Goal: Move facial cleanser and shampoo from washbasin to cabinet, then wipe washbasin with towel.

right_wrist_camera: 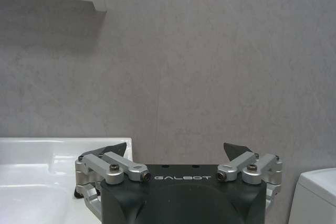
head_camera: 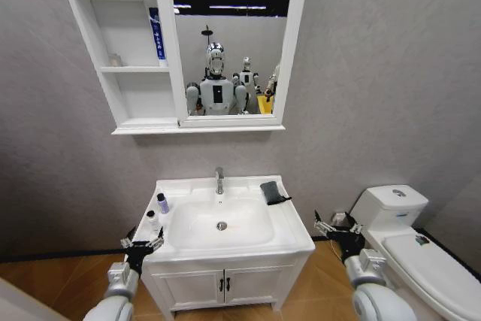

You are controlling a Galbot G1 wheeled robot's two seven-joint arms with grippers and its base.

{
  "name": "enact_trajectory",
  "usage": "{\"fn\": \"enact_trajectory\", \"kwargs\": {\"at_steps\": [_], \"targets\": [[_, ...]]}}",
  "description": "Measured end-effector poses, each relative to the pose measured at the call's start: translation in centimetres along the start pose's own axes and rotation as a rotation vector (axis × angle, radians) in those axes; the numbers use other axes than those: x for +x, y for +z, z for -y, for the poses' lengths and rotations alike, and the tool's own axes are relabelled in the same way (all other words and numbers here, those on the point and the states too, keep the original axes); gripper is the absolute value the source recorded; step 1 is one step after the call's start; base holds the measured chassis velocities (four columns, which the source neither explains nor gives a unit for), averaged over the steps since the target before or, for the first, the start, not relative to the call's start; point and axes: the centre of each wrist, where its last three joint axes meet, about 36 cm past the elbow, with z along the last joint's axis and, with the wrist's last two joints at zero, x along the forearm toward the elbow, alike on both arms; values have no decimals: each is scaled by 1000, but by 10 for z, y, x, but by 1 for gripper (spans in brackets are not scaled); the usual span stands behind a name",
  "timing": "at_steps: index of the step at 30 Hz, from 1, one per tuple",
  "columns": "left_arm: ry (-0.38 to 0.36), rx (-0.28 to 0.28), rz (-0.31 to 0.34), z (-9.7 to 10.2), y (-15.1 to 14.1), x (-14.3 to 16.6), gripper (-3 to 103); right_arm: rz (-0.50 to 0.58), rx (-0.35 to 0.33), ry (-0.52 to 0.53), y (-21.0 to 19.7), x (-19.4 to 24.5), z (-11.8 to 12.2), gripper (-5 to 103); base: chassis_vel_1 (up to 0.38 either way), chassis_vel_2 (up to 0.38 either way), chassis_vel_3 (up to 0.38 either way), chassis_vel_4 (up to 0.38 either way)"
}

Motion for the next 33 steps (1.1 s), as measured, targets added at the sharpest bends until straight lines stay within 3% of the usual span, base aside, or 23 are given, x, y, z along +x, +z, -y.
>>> {"fn": "enact_trajectory", "kwargs": {"at_steps": [3, 10, 15, 25, 27, 29, 30, 32, 33], "targets": [[19, -8, -35, 3, 10, -15, 100, 2, 17, 9, 9, -9, -3, 100, 0, 0, 0, 0], [-15, 66, -63, 13, 29, -42, 100, 8, 30, 16, 12, -19, -3, 100, 0, 0, 0, 0], [-55, 116, -6, 15, 36, -69, 100, -4, 35, 14, 16, -21, -1, 100, 0, 0, 0, 0], [-85, 118, 29, 3, 31, -93, 101, -26, 31, 9, 25, -27, -3, 100, 0, 0, 0, 0], [-87, 117, 31, 2, 33, -95, 86, -33, 30, 11, 27, -29, -3, 100, 0, 0, 0, 0], [-87, 118, 30, 3, 33, -94, 86, -35, 30, 11, 28, -29, -2, 100, 0, 0, 0, 0], [-85, 120, 27, 4, 34, -92, 75, -38, 30, 11, 28, -30, -2, 100, 0, 0, 0, 0], [-85, 122, 28, 5, 34, -92, 75, -39, 29, 11, 29, -30, -2, 100, 0, 0, 0, 0], [-84, 122, 29, 5, 33, -91, 70, -43, 29, 11, 30, -32, -2, 100, 0, 0, 0, 0]]}}
